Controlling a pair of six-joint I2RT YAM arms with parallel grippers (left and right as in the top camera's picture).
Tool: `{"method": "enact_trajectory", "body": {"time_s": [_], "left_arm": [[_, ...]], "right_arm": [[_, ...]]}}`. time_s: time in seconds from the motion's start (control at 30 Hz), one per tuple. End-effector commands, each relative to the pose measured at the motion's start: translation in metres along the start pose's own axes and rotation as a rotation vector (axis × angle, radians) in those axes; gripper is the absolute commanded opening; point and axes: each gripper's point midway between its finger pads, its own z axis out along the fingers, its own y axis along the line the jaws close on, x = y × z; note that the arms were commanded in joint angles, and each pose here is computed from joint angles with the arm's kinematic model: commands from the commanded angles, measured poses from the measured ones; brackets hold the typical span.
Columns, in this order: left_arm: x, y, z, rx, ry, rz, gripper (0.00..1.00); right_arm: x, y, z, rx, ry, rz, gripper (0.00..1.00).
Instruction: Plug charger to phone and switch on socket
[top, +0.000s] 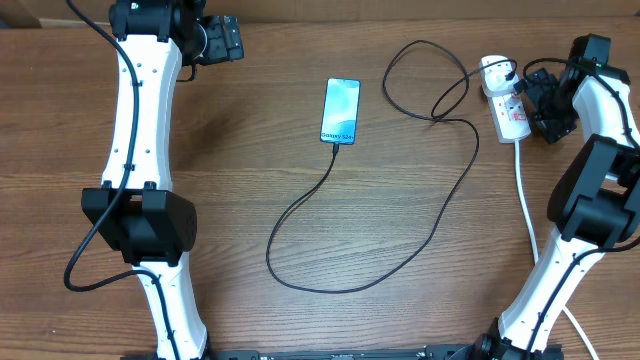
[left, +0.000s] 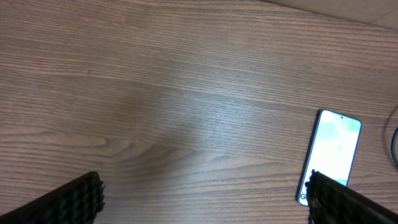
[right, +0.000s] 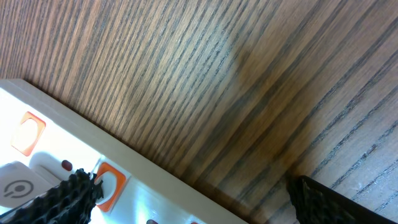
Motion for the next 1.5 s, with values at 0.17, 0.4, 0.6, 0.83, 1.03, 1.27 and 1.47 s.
{"method": "enact_trajectory", "body": {"time_s": [0.17, 0.4, 0.6, 0.83, 1.03, 1.27, 1.47], "left_arm": [[0.003, -0.003, 0.004, 0.006, 0.013, -0.006, 1.00], [0.003, -0.003, 0.004, 0.006, 0.013, -0.006, 1.00], [0.003, -0.003, 0.004, 0.006, 0.013, -0.006, 1.00], [0.003, -0.003, 0.004, 0.006, 0.013, -0.006, 1.00], [0.003, -0.003, 0.004, 0.006, 0.013, -0.006, 1.00], [0.003, -0.003, 0.004, 0.006, 0.013, -0.006, 1.00], [0.003, -0.003, 0.004, 0.006, 0.013, -0.006, 1.00]], "right_arm": [[0.014, -0.002, 0.012, 0.009, 0.049, -0.037, 1.00], [0.018, -0.004, 0.013, 0.017, 0.060, -0.037, 1.00], [0.030, -0.016, 0.025, 0.038, 0.087, -0.034, 1.00], [0.037, -0.018, 0.029, 0.032, 0.108, -0.033, 1.00], [0.039, -0.013, 0.028, 0.005, 0.124, -0.058, 1.00], [0.042, -0.015, 0.028, 0.012, 0.133, -0.056, 1.00], [0.037, -0.013, 0.019, 0.013, 0.132, -0.053, 1.00]]}}
